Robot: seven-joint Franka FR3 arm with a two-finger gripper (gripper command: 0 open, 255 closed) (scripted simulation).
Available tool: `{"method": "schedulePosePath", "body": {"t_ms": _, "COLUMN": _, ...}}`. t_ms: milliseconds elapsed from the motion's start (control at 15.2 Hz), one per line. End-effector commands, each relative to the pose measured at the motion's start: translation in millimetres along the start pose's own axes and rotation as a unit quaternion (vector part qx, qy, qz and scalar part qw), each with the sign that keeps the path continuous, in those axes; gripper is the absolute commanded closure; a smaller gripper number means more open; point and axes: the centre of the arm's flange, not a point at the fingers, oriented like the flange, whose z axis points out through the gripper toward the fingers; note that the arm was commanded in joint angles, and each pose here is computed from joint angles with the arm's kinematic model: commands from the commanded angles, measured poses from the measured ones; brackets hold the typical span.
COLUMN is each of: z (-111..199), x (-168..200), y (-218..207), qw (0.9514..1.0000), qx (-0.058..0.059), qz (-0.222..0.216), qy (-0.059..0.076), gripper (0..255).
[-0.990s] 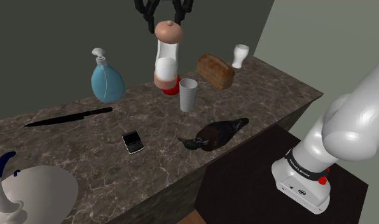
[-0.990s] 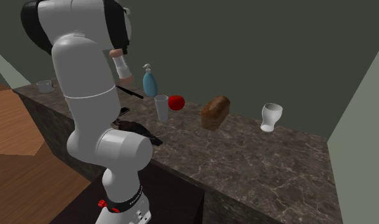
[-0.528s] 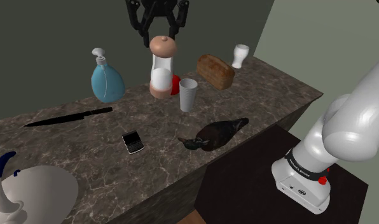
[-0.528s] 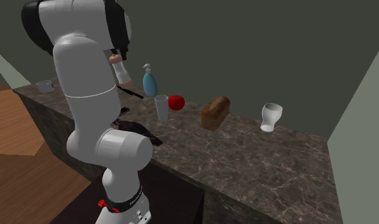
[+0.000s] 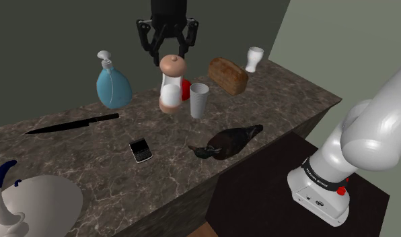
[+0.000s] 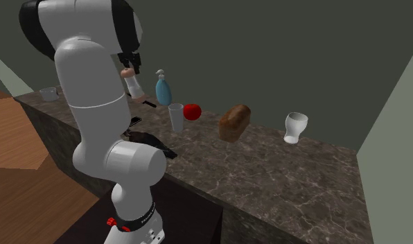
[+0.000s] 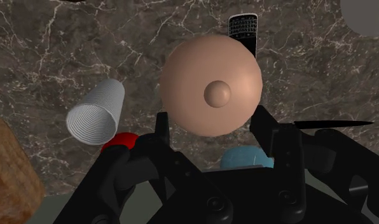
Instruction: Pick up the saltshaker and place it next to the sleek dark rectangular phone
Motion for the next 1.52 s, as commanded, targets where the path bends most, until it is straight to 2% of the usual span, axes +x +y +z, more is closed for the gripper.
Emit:
{"method": "schedulePosePath", "body": {"t_ms": 0, "z": 11, "x": -1, "y": 0, "qw": 1.0, "qx": 0.0, "qz": 0.0, "qy": 0.0, "gripper": 255}}
{"method": "schedulePosePath", "body": {"t_ms": 1452, "z": 127, "x": -9, "y": 1, "qw": 1.0, "qx": 0.0, "qz": 0.0, "qy": 0.0, "gripper": 255}}
